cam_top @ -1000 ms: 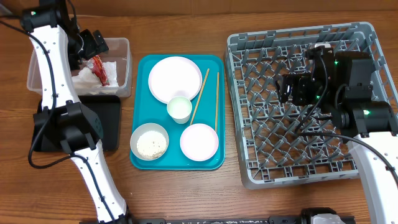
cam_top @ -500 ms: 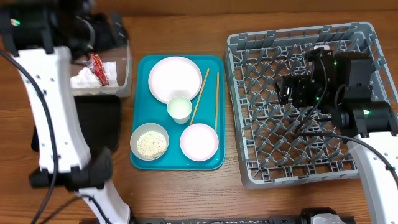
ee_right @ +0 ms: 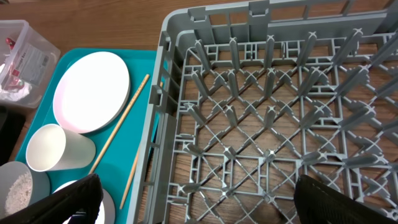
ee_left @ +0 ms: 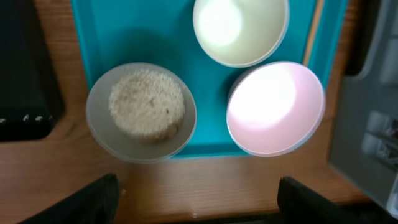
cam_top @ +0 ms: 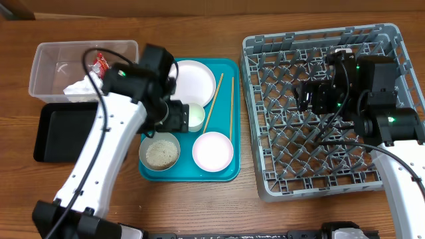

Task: Sort waste into correct bins and load items into the dishwasher
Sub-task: 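Grasp the bowl of rice with the left gripper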

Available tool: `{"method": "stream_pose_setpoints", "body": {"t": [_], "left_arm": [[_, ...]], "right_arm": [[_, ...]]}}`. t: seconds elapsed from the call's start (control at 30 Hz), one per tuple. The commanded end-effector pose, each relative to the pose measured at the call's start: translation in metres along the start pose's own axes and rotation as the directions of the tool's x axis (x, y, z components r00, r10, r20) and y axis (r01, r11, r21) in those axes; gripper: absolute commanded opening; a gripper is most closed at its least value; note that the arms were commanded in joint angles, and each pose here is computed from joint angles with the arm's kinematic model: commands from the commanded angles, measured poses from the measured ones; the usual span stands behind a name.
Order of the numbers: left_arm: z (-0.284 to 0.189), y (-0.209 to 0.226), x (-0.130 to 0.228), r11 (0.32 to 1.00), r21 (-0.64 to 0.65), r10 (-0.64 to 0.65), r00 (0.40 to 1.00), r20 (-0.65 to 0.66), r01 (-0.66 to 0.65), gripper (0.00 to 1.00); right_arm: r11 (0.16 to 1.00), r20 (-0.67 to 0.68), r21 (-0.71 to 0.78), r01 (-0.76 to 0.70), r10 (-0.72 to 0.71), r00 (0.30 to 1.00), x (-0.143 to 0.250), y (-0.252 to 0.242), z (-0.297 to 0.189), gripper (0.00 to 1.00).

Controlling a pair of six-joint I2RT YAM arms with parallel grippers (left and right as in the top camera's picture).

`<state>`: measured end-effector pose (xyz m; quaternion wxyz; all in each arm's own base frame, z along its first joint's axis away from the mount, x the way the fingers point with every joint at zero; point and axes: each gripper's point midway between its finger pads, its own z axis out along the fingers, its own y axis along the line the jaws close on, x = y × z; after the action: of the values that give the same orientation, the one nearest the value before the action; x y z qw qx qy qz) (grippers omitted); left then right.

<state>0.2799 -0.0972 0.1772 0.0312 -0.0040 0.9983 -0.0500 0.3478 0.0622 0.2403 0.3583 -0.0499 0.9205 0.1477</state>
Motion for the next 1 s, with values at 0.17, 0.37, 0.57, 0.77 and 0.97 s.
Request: {"method": "stream_pose_setpoints", "body": {"t": [0.17, 0.37, 0.57, 0.77, 0.97], "left_arm": [[0.094, 0.019, 0.022, 0.997, -0.063, -0.054, 0.998, -0.038, 0.052, 0.72], [0.117, 0.022, 0.023, 0.998, -0.055, -0.033, 0.999, -0.017, 0.032, 0.55], [0.137, 0.024, 0.030, 0.998, -0.048, -0.032, 0.999, -0.011, 0.032, 0.38], [0.146, 0.024, 0.032, 0.999, -0.035, -0.032, 0.999, -0.005, 0.031, 0.25], [0.147, 0.025, 0.033, 0.999, -0.036, -0.032, 0.999, -0.006, 0.031, 0.04]], "right_arm": [[1.000, 0.031, -0.005, 0.007, -0.007, 0.999, -0.011, 0.003, -0.006, 1.00], [1.000, 0.032, -0.006, 0.007, -0.007, 0.999, -0.011, 0.003, -0.006, 1.00], [1.000, 0.032, -0.005, 0.007, -0.007, 0.999, -0.011, 0.003, -0.006, 1.00], [1.000, 0.032, -0.005, 0.007, -0.007, 0.999, -0.011, 0.003, -0.006, 1.00], [1.000, 0.032, -0.004, 0.011, -0.011, 0.999, -0.011, 0.002, -0.006, 1.00]]}}
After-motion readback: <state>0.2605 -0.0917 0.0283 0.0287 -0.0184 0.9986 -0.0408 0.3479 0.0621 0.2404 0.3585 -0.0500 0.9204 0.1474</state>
